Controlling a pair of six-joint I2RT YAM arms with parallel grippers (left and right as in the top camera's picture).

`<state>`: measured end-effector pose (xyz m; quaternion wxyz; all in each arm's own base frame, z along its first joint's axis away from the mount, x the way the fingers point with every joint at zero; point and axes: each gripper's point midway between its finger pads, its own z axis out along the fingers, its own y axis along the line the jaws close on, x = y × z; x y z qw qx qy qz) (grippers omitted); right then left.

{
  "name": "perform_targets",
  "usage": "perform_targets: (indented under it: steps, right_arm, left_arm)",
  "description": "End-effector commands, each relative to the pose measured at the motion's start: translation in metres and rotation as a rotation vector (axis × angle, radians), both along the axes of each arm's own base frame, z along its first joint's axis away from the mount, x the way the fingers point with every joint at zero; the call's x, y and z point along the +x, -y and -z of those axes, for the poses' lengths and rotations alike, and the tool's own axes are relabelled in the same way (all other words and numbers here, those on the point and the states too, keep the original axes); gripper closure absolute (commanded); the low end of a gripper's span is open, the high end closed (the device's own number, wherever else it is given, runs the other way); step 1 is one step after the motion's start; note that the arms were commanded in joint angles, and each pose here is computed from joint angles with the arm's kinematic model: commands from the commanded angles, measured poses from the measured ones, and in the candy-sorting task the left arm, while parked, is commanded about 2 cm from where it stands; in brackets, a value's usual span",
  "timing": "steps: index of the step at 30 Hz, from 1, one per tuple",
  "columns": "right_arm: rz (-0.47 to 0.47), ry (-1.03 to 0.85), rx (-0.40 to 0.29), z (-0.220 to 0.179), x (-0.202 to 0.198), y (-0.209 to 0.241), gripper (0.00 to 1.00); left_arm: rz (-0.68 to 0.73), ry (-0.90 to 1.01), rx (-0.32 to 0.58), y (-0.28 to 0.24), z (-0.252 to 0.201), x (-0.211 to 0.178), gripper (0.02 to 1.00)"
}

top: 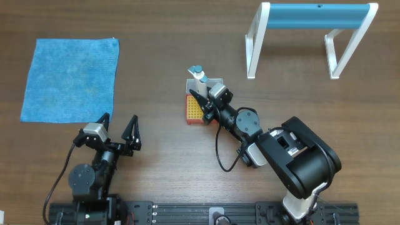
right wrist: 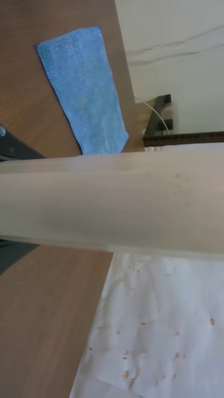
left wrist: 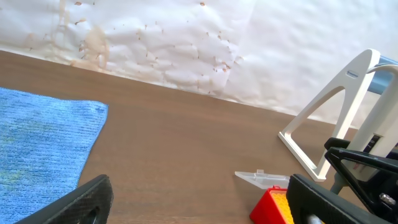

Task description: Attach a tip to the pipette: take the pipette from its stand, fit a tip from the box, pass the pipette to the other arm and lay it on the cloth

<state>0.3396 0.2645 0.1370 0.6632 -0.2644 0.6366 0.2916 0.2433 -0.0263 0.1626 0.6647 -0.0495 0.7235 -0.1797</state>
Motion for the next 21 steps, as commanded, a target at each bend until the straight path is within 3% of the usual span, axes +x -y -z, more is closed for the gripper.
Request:
perform_targets:
  steps: [1,9,18,21]
  right_arm:
    - [-0.002,-0.109,-0.103,0.047,-0.011,0.005,0.923]
    - [0.0,0.08,0.023,-0.051,0.002,-0.004,0.923]
    - [-0.034,0.13,0.052,-0.132,-0.01,-0.005,0.925]
    - [-0.152,0.081,0.01,-0.152,-0.024,-0.018,0.923]
  left_arm:
    - [-0.009,-0.006,-0.008,-0.002,0.001,0.0,0.115]
    - [-0.009,-0.006,-0.008,-0.002,0.001,0.0,0.115]
    - [-0.009,-0.006,-0.008,-0.002,0.001,0.0,0.115]
    - [-0.009,-0.006,-0.008,-0.002,0.001,0.0,0.115]
